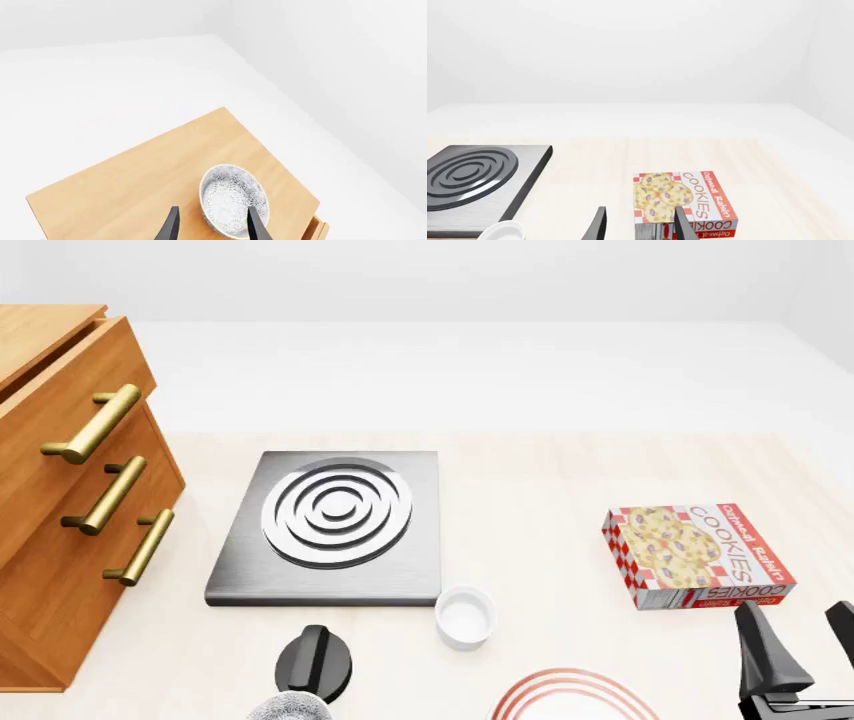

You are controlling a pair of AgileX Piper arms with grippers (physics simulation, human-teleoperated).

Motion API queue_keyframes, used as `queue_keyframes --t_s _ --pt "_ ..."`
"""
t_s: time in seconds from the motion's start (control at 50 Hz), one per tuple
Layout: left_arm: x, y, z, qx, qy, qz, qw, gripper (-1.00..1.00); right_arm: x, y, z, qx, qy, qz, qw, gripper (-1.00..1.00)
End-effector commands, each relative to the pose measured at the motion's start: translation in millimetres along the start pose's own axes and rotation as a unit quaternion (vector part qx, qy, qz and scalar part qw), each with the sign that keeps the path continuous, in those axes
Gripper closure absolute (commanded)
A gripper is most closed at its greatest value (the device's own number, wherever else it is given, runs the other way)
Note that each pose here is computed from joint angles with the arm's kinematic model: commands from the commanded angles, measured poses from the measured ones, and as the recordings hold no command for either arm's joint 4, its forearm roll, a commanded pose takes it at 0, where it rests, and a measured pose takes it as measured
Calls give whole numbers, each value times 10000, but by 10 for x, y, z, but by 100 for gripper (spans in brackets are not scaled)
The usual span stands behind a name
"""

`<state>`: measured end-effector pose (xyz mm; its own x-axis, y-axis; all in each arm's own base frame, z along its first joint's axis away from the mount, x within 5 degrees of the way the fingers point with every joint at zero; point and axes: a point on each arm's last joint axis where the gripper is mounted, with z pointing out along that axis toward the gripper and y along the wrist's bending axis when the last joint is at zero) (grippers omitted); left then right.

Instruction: Pick the akita bowl on the wooden cabinet and place it on the plate.

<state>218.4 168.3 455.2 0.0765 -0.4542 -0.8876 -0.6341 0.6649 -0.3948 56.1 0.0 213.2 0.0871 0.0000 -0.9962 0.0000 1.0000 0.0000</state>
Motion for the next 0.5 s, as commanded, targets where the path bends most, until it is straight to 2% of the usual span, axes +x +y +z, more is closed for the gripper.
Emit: queue_keyframes --t_s 0.02,0.5 --pt "10 -39 75 21 120 -59 9999 -100 0 0 0 0 0 0 10000 -100" --pt "122 14 323 -100 341 -309 9989 -100 0 0 0 0 0 0 10000 -100"
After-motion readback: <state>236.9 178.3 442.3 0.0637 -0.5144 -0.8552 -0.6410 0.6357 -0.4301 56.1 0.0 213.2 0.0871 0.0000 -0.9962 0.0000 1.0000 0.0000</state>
